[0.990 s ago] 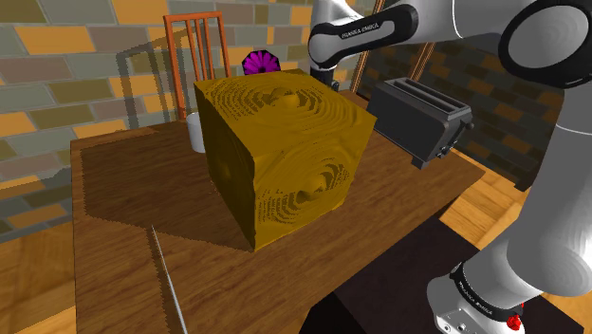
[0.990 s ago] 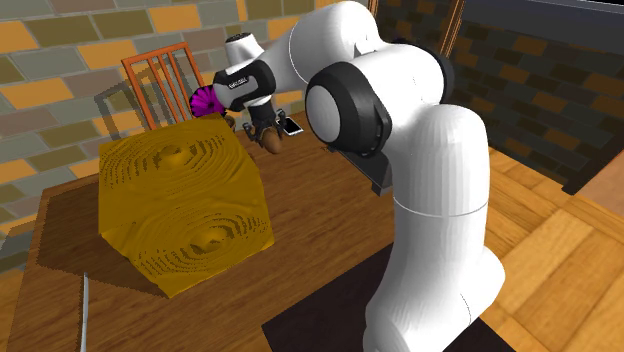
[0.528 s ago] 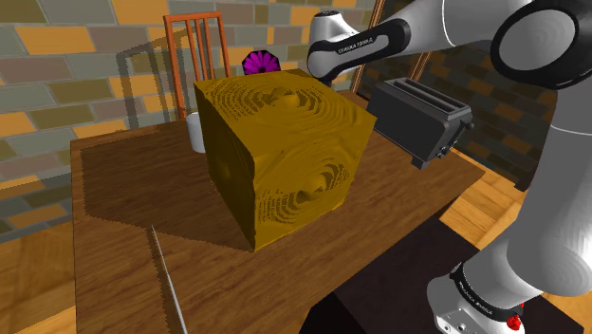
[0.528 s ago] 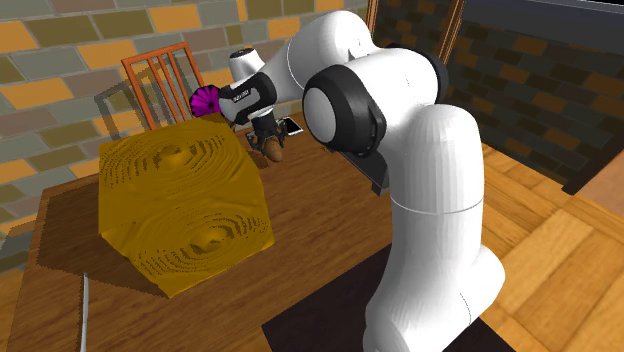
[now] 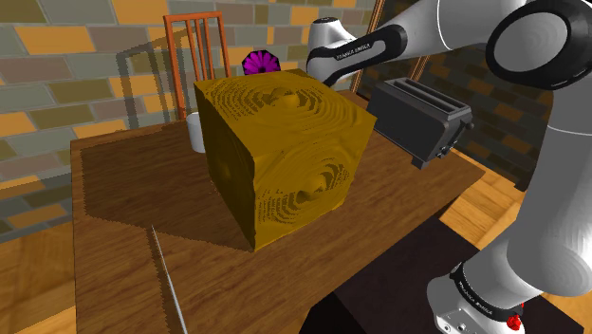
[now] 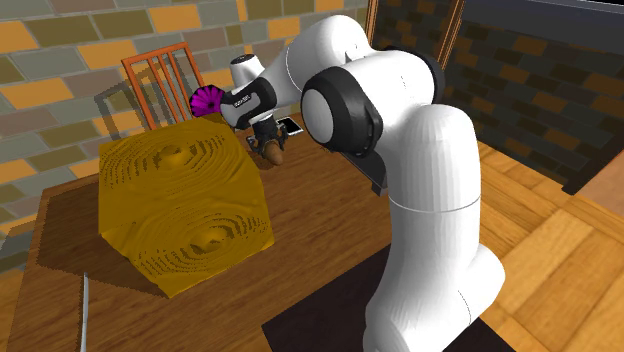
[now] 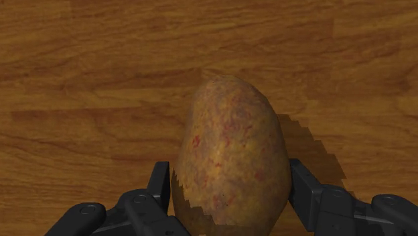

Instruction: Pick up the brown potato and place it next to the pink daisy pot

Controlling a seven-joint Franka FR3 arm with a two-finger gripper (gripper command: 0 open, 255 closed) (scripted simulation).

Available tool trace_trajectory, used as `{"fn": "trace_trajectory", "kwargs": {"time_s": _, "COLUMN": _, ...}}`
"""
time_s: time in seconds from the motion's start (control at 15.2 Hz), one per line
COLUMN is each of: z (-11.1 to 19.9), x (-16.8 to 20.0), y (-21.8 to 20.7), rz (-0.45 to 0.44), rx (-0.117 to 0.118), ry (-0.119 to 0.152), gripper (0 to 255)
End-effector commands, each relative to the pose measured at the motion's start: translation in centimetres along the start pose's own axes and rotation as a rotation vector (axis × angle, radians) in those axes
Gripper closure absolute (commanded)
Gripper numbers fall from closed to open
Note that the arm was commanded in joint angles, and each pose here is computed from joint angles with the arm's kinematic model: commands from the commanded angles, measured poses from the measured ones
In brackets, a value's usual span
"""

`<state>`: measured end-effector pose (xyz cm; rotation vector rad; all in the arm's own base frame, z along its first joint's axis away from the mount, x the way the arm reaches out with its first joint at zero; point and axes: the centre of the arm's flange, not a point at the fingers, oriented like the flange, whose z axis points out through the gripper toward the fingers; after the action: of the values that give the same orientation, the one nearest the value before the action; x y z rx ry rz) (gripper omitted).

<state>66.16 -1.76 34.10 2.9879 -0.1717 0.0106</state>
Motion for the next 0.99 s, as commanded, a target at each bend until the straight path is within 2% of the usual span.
{"fn": "trace_trajectory", "kwargs": {"time_s": 0.0, "z": 0.0, "x": 0.0, "y": 0.0, "rz": 0.0, "rx": 0.0, "ry": 0.0, "gripper": 255}}
{"fn": "trace_trajectory", "kwargs": {"time_s": 0.07, "z": 0.0, "x": 0.0, "y": 0.0, "rz": 0.0, "rx": 0.0, "ry": 0.0, "gripper": 0}}
{"fn": "trace_trajectory", "kwargs": {"time_s": 0.4, "z": 0.0, "x": 0.0, "y": 0.0, "rz": 0.0, "rx": 0.0, "ry": 0.0, "gripper": 0}}
{"fn": "trace_trajectory", "kwargs": {"time_s": 0.66, "z": -5.0, "x": 0.0, "y": 0.0, "rz": 0.0, "rx": 0.0, "ry": 0.0, "gripper": 0}}
{"fn": "trace_trajectory", "kwargs": {"time_s": 0.92, "z": -5.0, "x": 0.0, "y": 0.0, "rz": 0.0, "rx": 0.0, "ry": 0.0, "gripper": 0}}
